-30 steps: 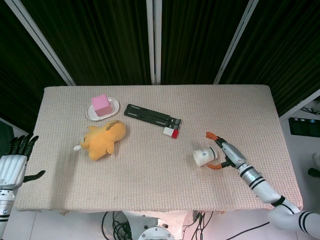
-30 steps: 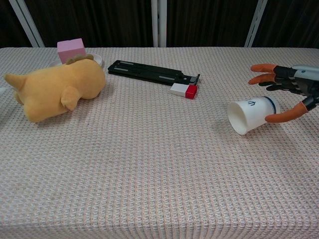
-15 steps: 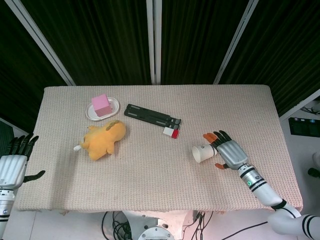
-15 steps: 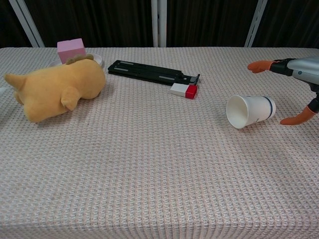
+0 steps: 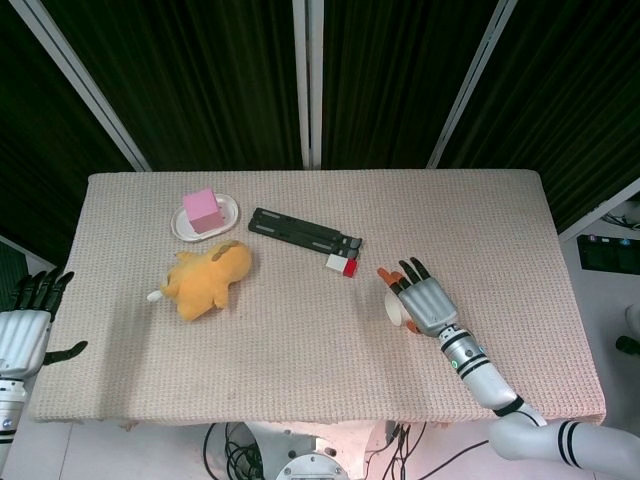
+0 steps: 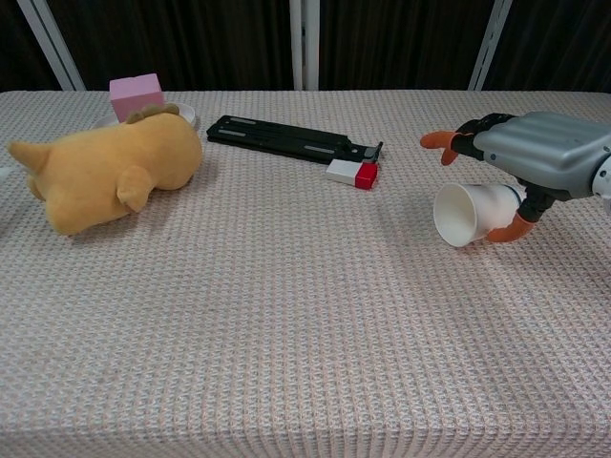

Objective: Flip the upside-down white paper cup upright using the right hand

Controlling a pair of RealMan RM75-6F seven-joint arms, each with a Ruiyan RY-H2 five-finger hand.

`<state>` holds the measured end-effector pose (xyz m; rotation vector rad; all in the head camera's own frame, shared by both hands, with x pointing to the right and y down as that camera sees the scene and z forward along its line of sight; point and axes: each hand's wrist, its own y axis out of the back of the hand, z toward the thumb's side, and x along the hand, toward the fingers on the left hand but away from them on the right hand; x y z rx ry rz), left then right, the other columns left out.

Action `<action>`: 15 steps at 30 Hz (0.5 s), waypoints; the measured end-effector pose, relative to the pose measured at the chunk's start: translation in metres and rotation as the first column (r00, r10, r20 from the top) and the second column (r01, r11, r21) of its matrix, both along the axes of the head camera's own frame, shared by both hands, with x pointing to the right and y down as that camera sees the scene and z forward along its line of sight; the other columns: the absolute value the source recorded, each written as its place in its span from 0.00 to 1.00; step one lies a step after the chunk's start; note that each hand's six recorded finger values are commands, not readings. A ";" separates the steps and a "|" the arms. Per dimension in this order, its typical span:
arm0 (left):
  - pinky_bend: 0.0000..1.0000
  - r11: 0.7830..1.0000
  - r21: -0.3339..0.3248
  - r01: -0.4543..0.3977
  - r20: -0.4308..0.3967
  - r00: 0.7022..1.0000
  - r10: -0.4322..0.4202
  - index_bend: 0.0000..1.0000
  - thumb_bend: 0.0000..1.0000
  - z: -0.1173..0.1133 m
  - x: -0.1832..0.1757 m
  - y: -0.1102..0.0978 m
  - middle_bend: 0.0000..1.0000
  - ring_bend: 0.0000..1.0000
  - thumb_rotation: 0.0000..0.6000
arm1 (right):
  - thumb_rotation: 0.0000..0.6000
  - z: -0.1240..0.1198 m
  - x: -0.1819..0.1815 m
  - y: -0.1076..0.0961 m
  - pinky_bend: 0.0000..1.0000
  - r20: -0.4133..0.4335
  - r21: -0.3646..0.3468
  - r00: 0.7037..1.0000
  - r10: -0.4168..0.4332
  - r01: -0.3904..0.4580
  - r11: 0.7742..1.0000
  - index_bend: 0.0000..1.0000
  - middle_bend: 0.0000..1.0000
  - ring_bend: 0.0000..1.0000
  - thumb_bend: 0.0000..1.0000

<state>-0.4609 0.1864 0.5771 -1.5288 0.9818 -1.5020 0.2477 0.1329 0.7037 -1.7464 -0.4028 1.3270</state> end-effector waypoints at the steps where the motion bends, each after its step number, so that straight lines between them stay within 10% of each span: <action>1: 0.00 1.000 0.000 0.001 0.000 1.000 -0.001 0.04 0.06 0.000 0.000 0.000 0.00 0.00 1.00 | 1.00 0.001 -0.001 0.000 0.00 0.000 -0.002 1.000 0.000 0.000 1.000 0.03 0.22 0.00 0.09; 15: 0.00 1.000 -0.007 0.001 -0.002 1.000 -0.001 0.04 0.06 0.001 -0.001 0.001 0.00 0.00 1.00 | 1.00 0.008 -0.006 0.003 0.00 -0.002 0.017 1.000 -0.019 0.019 1.000 0.26 0.42 0.00 0.17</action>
